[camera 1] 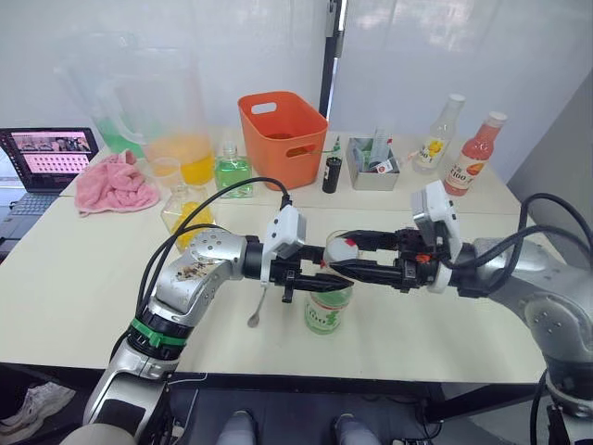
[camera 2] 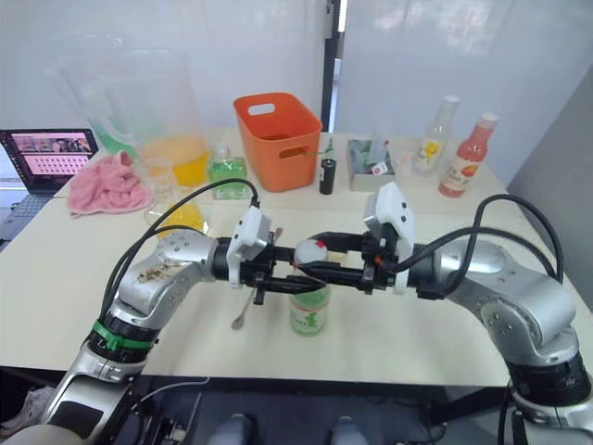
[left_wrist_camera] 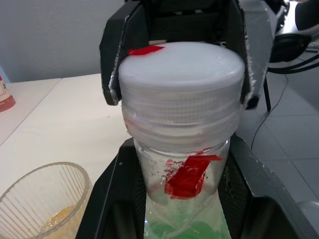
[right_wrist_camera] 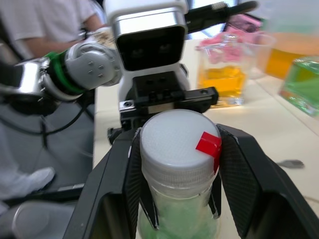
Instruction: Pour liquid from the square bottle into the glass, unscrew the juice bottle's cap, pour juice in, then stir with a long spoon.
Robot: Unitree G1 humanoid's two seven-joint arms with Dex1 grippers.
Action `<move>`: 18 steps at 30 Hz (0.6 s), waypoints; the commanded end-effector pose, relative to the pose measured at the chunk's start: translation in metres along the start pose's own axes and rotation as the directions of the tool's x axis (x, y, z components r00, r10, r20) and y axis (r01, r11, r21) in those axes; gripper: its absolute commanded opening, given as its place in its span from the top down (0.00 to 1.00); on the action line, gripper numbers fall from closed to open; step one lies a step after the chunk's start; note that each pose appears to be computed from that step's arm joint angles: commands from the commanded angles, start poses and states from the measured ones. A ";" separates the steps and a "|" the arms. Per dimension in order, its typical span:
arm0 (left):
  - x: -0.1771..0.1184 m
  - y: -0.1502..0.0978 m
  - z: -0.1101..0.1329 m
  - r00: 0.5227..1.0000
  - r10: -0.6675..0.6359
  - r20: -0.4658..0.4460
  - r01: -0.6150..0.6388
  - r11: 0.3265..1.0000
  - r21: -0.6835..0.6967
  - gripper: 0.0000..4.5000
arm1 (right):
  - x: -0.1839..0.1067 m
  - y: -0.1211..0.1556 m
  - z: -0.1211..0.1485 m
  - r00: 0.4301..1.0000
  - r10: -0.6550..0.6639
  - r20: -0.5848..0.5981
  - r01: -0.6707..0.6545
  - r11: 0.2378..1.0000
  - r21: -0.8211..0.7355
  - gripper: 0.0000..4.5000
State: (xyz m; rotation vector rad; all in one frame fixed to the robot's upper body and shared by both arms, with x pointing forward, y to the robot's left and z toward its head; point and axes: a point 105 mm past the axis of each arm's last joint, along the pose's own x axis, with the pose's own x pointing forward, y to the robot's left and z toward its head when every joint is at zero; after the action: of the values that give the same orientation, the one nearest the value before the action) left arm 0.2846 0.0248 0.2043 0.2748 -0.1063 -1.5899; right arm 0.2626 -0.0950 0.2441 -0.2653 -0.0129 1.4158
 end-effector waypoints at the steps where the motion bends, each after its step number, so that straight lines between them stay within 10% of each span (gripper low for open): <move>1: -0.007 0.003 -0.006 0.998 0.052 -0.031 -0.052 0.999 -0.015 0.67 | 0.000 -0.007 -0.005 0.983 0.165 -0.084 -0.169 0.985 -0.045 0.62; 9: -0.011 0.000 -0.005 0.997 0.073 -0.039 -0.074 0.997 -0.012 0.67 | 0.012 -0.031 -0.003 0.914 0.362 -0.184 -0.385 0.917 -0.107 0.62; 16: -0.012 0.001 -0.004 0.994 0.104 -0.030 -0.105 0.994 -0.011 0.67 | -0.001 -0.037 0.021 0.937 0.324 -0.133 -0.342 0.928 -0.146 0.03; 18: -0.012 0.002 -0.003 0.994 0.109 -0.022 -0.109 0.994 -0.014 0.67 | -0.009 -0.038 0.028 0.958 0.269 -0.098 -0.281 0.947 -0.152 0.01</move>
State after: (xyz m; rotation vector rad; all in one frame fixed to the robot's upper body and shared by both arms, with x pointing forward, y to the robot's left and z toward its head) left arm 0.2838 0.0334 0.2049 0.2622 -0.1002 -1.5180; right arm 0.3003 -0.0966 0.2610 -0.4580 0.0453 1.7118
